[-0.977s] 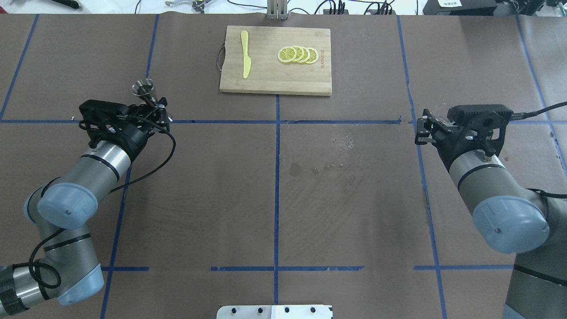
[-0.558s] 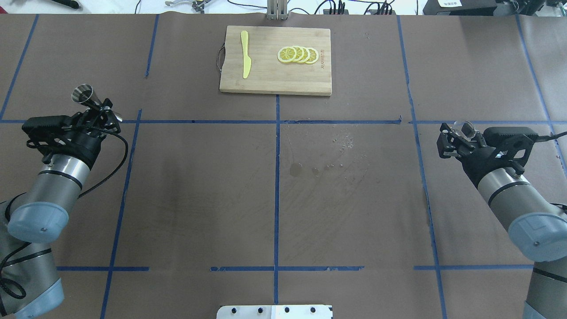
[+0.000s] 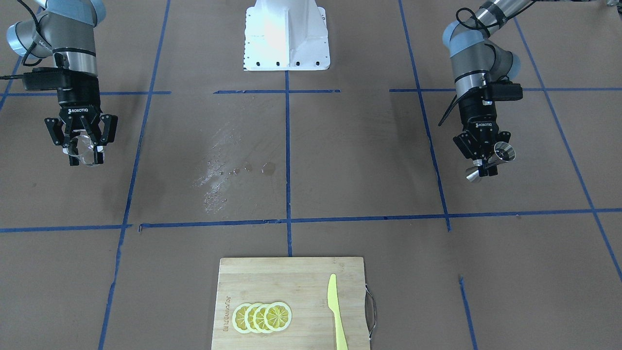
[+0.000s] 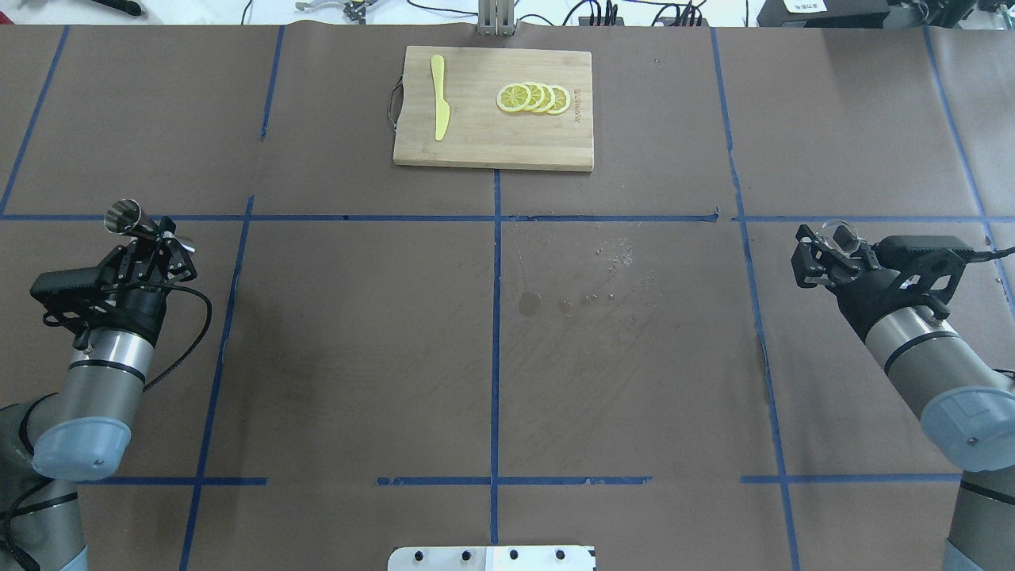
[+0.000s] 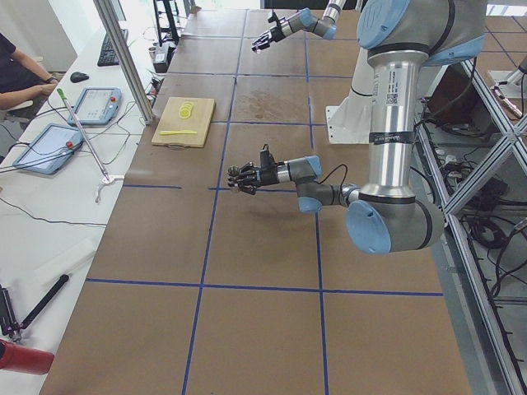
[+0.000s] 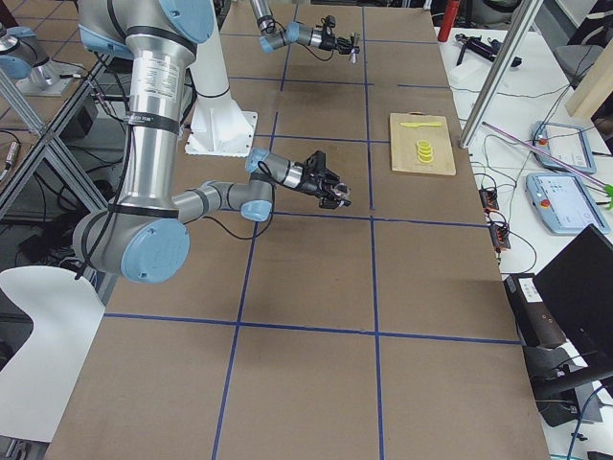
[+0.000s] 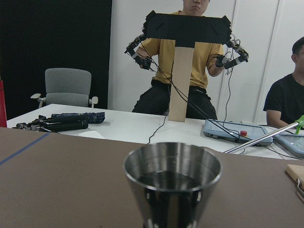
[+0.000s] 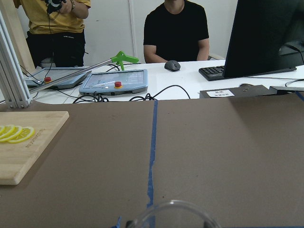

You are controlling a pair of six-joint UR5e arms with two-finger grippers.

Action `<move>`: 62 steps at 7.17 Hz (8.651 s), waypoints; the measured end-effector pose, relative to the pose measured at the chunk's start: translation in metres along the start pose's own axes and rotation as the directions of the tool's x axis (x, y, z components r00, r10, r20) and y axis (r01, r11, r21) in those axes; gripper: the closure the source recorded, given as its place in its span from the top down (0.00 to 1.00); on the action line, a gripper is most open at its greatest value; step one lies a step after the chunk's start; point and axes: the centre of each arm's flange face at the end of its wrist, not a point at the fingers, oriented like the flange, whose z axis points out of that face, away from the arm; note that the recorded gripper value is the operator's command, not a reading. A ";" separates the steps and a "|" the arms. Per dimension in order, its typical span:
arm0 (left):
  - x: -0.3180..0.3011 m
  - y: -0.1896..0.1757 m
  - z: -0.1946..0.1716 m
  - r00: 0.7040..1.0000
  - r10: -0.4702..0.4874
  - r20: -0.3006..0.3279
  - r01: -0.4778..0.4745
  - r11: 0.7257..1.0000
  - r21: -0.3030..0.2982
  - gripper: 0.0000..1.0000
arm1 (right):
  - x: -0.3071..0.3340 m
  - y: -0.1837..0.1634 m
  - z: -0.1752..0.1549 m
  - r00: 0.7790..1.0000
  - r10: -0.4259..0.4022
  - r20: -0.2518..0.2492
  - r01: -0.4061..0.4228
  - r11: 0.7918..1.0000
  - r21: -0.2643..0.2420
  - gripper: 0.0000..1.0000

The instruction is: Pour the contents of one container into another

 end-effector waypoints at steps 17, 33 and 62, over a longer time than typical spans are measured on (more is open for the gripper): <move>0.018 0.049 -0.055 0.988 0.116 -0.099 -0.126 0.987 -0.097 1.00 | -0.003 0.000 0.000 1.000 0.011 0.005 -0.011 1.000 -0.001 0.00; 0.050 -0.126 -0.160 0.927 -0.010 -0.374 -0.271 0.673 -0.689 1.00 | 0.010 0.078 0.004 0.998 0.017 -0.058 -0.012 0.996 0.090 0.00; 0.058 -0.196 -0.136 0.906 -0.003 -0.423 -0.303 0.692 -0.655 1.00 | -0.013 0.066 -0.083 0.995 -0.093 0.047 0.104 0.919 -0.379 1.00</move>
